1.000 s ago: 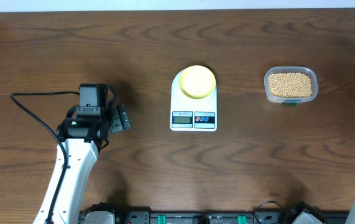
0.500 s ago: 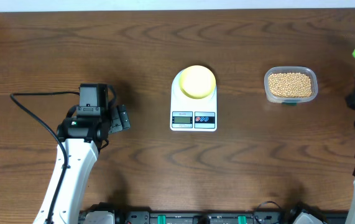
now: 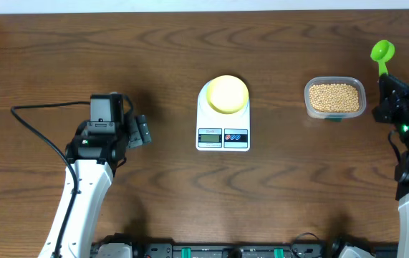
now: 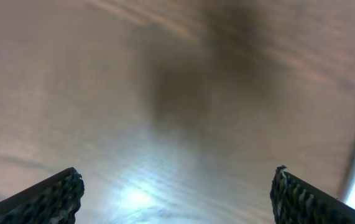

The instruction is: Scoop item into bowl and weigh 50g on scale

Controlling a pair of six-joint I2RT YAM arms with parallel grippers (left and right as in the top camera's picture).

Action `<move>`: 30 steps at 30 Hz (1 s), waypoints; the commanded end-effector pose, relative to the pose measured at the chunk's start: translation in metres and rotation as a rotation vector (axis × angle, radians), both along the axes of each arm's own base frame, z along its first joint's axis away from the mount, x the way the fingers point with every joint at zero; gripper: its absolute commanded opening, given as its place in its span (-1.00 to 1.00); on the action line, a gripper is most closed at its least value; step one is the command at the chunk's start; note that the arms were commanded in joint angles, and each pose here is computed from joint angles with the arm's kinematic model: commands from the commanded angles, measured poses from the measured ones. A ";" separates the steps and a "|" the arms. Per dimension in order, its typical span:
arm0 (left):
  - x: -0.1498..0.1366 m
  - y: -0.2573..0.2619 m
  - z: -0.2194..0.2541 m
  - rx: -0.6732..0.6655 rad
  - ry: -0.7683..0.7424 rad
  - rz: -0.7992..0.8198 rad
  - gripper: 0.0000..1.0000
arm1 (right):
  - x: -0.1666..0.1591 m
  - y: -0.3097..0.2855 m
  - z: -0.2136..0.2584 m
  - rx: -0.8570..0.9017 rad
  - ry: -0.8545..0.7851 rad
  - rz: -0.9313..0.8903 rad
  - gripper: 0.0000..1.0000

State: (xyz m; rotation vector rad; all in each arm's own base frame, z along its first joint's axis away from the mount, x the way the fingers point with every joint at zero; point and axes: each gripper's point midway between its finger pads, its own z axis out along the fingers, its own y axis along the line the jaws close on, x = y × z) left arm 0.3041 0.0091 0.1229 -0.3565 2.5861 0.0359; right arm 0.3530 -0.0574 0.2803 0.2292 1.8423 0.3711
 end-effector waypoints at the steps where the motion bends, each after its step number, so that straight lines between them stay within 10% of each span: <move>1: 0.010 -0.033 0.008 -0.170 -0.044 -0.104 0.96 | 0.000 0.003 0.008 -0.033 -0.020 0.017 -0.98; 14: -0.013 -0.129 0.036 -0.638 -0.025 -0.420 0.96 | -0.006 0.006 -0.009 0.000 0.054 0.021 -0.98; 26: -0.032 -0.157 0.022 -0.612 0.069 -0.497 -0.78 | -0.007 0.007 -0.011 0.007 0.066 0.025 -0.98; 30: -0.034 -0.165 0.013 -0.581 0.093 -0.520 -0.85 | -0.008 0.008 -0.015 0.013 0.080 0.025 -0.98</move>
